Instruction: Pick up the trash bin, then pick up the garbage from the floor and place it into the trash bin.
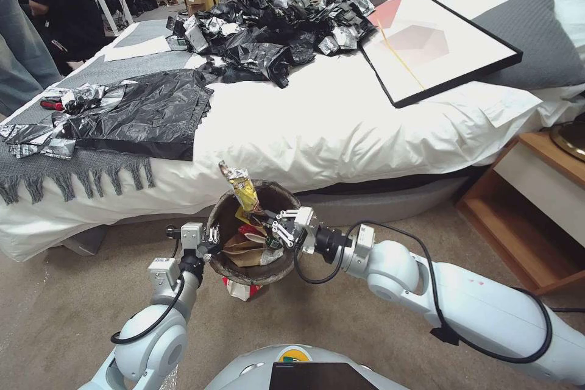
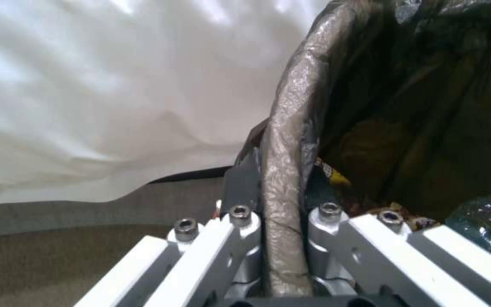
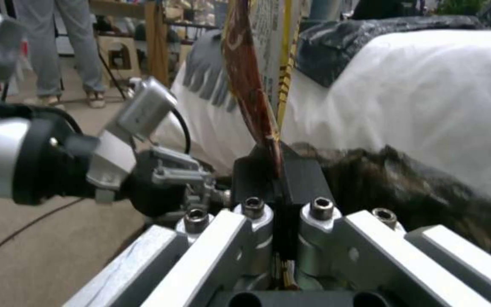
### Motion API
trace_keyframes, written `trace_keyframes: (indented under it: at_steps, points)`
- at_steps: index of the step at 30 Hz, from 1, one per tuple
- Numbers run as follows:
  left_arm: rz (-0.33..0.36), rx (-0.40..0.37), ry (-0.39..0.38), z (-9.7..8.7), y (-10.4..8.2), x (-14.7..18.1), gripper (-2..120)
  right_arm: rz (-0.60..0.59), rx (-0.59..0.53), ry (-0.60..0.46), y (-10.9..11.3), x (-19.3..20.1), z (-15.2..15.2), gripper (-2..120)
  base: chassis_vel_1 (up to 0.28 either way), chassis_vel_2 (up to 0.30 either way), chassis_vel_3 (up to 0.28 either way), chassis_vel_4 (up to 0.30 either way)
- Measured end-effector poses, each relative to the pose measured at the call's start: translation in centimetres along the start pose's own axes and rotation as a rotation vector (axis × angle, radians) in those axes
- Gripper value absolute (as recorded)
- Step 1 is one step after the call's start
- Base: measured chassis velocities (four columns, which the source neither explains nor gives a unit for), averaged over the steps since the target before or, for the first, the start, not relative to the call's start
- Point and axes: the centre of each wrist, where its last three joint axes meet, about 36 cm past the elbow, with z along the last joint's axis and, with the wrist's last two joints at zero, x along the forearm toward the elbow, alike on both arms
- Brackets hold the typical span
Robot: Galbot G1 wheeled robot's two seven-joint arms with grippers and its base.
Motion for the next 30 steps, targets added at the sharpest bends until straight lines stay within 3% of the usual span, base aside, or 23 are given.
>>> trace_keyframes:
  at_steps: [4,7,13,15,17,30]
  points:
    - [0.000,0.000,-0.001,0.0,0.0,0.0,4,0.007,0.006,0.008,-0.2,-0.1,0.5,-2,0.000,0.000,0.000,0.000]
    - [0.000,0.000,-0.002,-0.1,0.0,0.0,4,0.015,0.009,0.014,-0.4,-0.1,0.8,5,0.000,0.000,0.000,0.000]
    - [0.001,0.001,-0.004,-0.1,0.0,0.0,4,0.031,0.018,0.021,-0.5,-0.1,1.2,33,0.000,0.000,0.000,0.000]
    - [0.001,0.001,-0.004,-0.1,0.0,0.0,4,0.032,0.019,0.021,-0.5,-0.1,1.2,36,0.000,0.000,0.000,0.000]
    - [0.001,0.001,-0.003,-0.1,0.0,0.0,4,0.037,0.020,0.020,-0.5,-0.2,1.2,47,0.000,0.000,0.000,0.000]
    - [0.002,0.001,0.000,0.0,0.0,0.0,4,0.044,0.017,0.007,-0.4,-0.8,1.1,90,0.000,0.000,0.000,0.000]
